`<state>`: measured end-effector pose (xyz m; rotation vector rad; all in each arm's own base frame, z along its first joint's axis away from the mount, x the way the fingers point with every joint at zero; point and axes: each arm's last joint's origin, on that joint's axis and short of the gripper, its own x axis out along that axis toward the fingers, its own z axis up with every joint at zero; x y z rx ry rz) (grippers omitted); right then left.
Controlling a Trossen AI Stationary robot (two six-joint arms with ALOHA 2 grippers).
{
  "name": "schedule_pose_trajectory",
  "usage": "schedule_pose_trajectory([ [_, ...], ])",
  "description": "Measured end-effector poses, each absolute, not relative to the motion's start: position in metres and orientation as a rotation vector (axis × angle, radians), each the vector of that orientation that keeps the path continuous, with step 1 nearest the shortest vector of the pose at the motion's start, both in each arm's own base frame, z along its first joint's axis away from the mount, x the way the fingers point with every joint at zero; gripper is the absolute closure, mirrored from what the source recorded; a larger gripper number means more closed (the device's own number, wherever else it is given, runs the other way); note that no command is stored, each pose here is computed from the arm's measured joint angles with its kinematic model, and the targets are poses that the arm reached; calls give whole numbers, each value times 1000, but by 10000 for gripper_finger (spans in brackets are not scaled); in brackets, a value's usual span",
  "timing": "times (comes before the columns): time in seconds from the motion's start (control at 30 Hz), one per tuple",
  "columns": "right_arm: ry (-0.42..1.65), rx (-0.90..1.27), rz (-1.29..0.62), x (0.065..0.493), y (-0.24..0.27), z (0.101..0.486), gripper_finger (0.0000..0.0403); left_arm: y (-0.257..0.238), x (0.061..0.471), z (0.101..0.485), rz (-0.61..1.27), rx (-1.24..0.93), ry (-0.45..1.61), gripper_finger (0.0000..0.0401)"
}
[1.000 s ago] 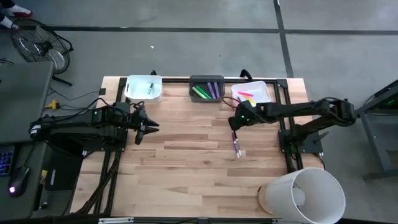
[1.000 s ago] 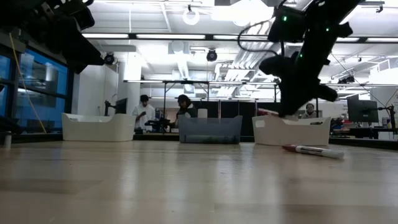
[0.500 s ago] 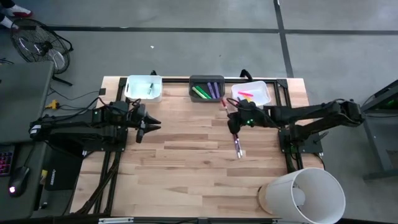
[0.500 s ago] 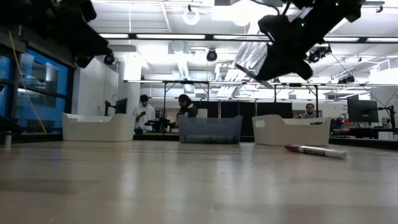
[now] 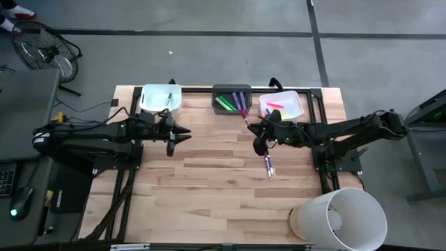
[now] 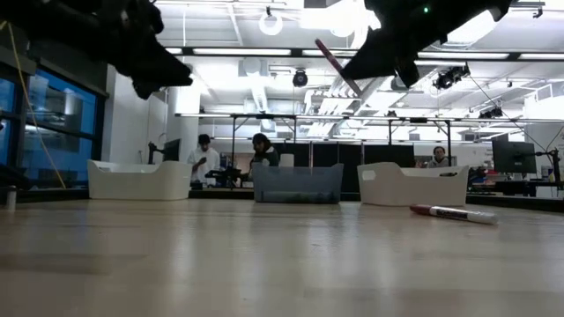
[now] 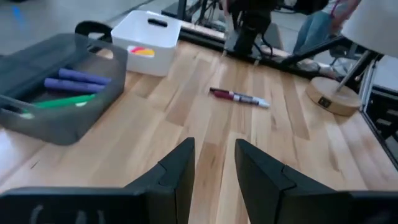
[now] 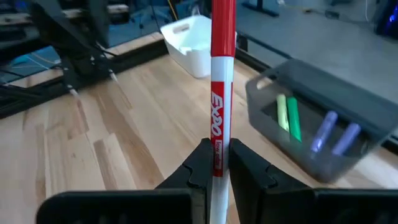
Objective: Pick & Place Markers
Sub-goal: Put the red highlighter pen into the left white bin
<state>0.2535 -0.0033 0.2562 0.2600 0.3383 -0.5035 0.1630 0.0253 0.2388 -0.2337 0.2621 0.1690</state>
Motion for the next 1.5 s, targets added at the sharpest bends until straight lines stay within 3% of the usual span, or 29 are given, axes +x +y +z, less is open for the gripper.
schedule_pose_trajectory([
  [0.3, 301, 224, -481, 257, 2, 259, 372, 28, 182, 247, 155, -220, 119, 288],
  [0.97, 95, 186, -302, 314, 6, 231, 369, 31, 213, 249, 59, -198, -79, 286],
  [1.33, 52, 183, -284, 314, -1, 235, 366, 33, 228, 242, 48, -223, -132, 176],
  [1.5, 48, 184, -262, 315, 0, 236, 371, 36, 243, 249, 59, -225, -139, 158],
])
